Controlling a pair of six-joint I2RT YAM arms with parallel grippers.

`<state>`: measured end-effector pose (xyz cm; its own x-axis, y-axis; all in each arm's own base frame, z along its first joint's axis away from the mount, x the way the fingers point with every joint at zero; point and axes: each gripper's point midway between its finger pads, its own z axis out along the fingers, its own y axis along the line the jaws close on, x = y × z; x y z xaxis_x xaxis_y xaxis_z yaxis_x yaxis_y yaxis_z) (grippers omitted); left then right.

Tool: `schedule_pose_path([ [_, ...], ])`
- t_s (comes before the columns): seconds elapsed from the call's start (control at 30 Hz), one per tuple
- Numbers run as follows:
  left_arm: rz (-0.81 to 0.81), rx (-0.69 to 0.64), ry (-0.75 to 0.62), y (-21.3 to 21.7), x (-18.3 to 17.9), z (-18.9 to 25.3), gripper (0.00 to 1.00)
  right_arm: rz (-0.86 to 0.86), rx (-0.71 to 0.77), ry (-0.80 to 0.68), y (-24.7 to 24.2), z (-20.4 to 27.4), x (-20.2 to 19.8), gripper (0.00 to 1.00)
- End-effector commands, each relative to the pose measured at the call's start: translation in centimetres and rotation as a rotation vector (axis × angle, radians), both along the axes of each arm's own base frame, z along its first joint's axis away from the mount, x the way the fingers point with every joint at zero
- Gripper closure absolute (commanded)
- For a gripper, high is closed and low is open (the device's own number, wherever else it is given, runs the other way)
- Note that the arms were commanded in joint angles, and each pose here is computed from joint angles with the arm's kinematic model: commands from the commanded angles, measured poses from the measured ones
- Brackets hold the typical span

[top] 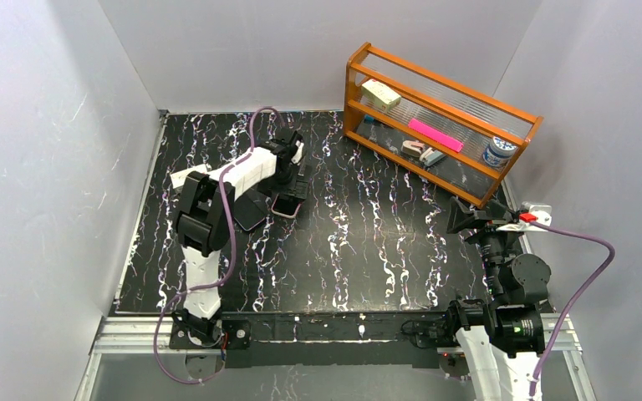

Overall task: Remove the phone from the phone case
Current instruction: Pick up the phone at the center of the board.

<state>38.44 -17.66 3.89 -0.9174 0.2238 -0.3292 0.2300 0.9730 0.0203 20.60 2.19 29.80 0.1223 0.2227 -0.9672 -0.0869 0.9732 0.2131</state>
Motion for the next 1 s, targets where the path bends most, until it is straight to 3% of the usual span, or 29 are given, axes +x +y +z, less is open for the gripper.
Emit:
schedule_pose_path([
  [0.0,-0.120,-0.006,0.015,-1.8,-0.5,1.3,0.02,0.002,0.000,-0.055,0.0,1.3,-0.2,0.01],
  [0.17,-0.155,-0.015,0.021,-2.7,-0.3,1.3,0.02,0.001,0.000,-0.058,0.0,1.3,-0.3,0.01],
  [0.7,-0.140,0.128,0.032,-0.4,1.0,-0.1,0.02,-0.001,-0.001,-0.056,0.0,1.2,-0.4,0.01],
  [0.97,-0.140,0.112,0.022,0.0,1.5,0.6,0.02,0.000,-0.002,-0.057,0.0,1.2,-0.4,0.01],
])
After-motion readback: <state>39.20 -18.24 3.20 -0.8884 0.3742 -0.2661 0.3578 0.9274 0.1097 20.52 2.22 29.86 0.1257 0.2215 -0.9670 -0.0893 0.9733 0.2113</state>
